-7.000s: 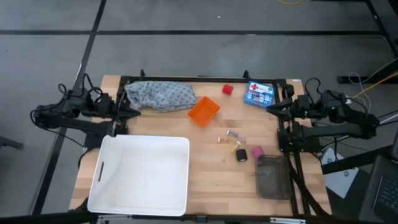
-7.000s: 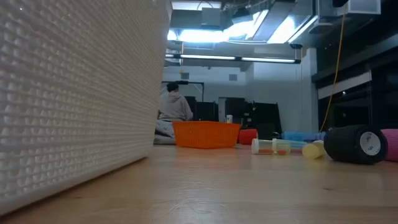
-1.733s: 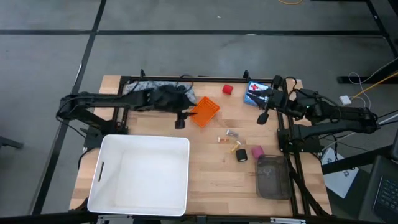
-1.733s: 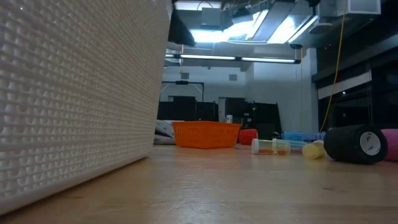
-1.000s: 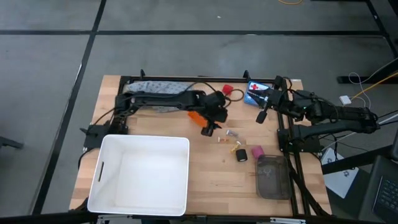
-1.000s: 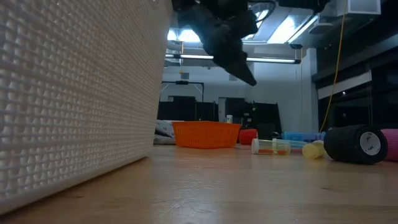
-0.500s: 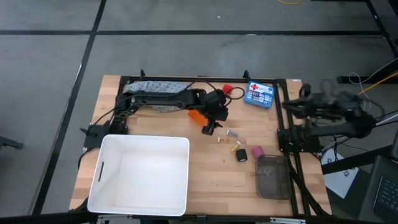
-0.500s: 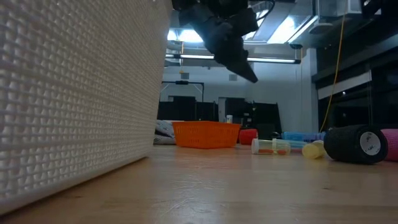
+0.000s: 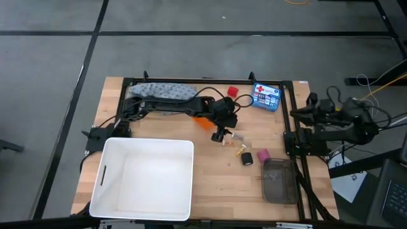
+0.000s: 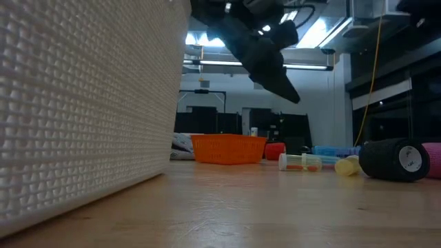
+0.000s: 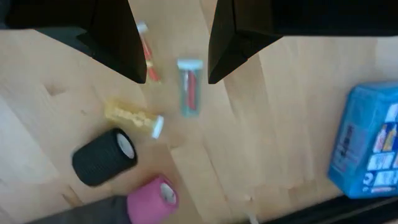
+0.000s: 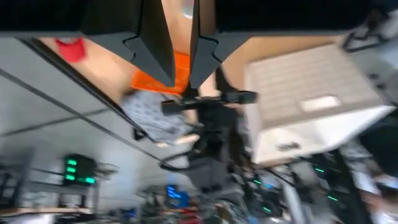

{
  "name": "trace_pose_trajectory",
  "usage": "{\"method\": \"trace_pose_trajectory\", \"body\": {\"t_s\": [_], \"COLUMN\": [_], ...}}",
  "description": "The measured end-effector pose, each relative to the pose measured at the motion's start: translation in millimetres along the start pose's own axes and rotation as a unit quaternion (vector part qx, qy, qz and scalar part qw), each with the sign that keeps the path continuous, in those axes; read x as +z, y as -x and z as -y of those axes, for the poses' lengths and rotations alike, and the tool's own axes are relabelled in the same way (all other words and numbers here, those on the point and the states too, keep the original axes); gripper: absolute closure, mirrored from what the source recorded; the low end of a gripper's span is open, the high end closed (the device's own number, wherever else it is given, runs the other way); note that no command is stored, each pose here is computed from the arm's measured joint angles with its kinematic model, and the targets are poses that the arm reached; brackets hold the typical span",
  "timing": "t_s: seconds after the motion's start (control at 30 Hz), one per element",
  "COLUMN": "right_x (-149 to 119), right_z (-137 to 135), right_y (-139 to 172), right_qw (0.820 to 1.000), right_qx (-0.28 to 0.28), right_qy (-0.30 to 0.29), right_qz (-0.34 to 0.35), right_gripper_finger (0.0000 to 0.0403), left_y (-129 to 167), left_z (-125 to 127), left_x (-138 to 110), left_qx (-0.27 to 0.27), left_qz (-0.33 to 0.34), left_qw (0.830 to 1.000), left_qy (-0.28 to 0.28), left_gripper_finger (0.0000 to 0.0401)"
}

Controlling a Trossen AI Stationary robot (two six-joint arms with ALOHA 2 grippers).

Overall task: Pick & place medical supplies in basket/bin
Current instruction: Put the left yellow pill bottle into the orange bin

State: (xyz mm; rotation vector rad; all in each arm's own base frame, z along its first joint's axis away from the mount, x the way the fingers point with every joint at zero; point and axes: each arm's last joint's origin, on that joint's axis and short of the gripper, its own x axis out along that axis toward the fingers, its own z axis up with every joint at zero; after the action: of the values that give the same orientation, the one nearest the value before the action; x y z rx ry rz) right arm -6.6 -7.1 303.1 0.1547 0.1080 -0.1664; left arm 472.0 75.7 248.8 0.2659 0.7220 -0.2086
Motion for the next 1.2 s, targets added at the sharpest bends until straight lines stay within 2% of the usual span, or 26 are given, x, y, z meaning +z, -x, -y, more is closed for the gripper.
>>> {"method": "trace_pose_trajectory", "body": {"t_s": [0.07, 0.2, 0.4, 0.5, 0.7, 0.97, 1.2], "right_x": [-5, -1, -2, -2, -3, -3, -3], "right_z": [0, -3, -4, -4, -4, -4, -4], "right_y": [-4, -5, -5, -5, -5, -5, -5], "right_qw": [1.000, 0.998, 0.998, 0.997, 0.997, 0.997, 0.997], "right_qx": [-0.006, 0.039, 0.052, 0.056, 0.056, 0.057, 0.057], "right_qy": [0.017, 0.040, 0.041, 0.042, 0.042, 0.042, 0.042], "right_qz": [-0.012, -0.011, -0.013, -0.015, -0.018, -0.019, -0.019], "right_gripper_finger": [0.0350, 0.0350, 0.0350, 0.0350, 0.0350, 0.0350, 0.0350], "left_y": [-9, -25, -39, -38, -37, -40, -40], "left_z": [-1, 0, 16, 23, 39, 46, 44], "left_x": [-8, -20, -22, -20, -22, -20, -19], "left_qx": [-0.001, 0.003, 0.006, 0.015, -0.001, 0.000, 0.007], "left_qz": [-0.019, -0.048, -0.071, -0.088, -0.130, -0.129, -0.119], "left_qw": [1.000, 0.999, 0.997, 0.995, 0.986, 0.980, 0.980], "left_qy": [0.006, 0.008, 0.018, 0.050, 0.101, 0.152, 0.161], "left_gripper_finger": [0.0233, 0.0233, 0.0233, 0.0233, 0.0233, 0.0230, 0.0230]}}
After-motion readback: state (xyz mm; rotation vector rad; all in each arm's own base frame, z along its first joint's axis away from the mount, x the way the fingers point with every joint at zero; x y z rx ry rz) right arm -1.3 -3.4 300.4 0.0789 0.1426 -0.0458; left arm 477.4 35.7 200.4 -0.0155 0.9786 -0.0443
